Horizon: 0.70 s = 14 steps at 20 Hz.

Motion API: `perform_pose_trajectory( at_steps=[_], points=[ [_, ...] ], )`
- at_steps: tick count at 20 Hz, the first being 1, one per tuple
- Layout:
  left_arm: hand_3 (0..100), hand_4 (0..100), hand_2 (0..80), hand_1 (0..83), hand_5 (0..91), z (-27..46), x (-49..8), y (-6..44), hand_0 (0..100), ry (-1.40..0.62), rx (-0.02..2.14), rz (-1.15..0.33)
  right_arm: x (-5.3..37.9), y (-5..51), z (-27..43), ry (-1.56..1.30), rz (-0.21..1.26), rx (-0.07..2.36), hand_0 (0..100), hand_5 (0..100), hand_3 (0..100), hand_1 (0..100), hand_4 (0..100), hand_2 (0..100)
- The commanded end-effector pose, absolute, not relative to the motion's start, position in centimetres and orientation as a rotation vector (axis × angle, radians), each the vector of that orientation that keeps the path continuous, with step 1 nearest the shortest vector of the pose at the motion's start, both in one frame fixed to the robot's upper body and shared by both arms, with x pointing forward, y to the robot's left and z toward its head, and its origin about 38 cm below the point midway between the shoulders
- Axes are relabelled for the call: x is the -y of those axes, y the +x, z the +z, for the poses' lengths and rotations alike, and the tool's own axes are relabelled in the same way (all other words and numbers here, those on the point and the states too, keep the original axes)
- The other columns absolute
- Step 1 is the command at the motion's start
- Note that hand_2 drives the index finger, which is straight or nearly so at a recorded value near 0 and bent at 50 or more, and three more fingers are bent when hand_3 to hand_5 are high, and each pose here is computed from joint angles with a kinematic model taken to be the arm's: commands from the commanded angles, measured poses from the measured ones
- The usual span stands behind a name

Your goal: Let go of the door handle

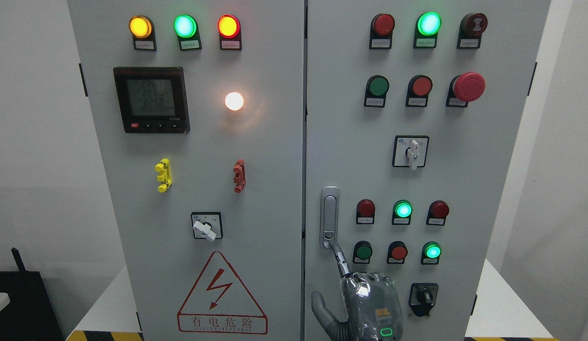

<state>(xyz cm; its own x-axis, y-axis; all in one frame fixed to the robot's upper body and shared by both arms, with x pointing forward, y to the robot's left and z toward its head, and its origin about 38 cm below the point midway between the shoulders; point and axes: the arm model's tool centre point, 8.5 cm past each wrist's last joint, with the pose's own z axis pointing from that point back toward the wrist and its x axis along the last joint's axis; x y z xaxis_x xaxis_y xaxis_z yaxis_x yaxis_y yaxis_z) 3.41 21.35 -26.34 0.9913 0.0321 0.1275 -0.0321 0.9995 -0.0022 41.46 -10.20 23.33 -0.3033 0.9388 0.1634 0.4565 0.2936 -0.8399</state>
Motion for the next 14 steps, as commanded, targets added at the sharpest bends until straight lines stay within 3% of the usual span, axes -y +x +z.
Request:
perform_pose_trajectory(
  at_steps=[1, 14],
  points=[
    [0, 0, 0.0, 38.9, 0.0, -26.34, -21.34, 3.74, 12, 0.0, 0.138, 0.005, 10.17, 41.4, 23.26, -1.244, 0.913, 1.889, 40, 100, 100, 41, 100, 2],
    [0, 0, 0.0, 38.9, 0.0, -26.34, -21.34, 3.74, 12, 0.0, 0.138, 0.005, 10.11, 41.39, 23.24, -1.243, 0.915, 1.889, 40, 100, 100, 41, 100, 4]
  ],
)
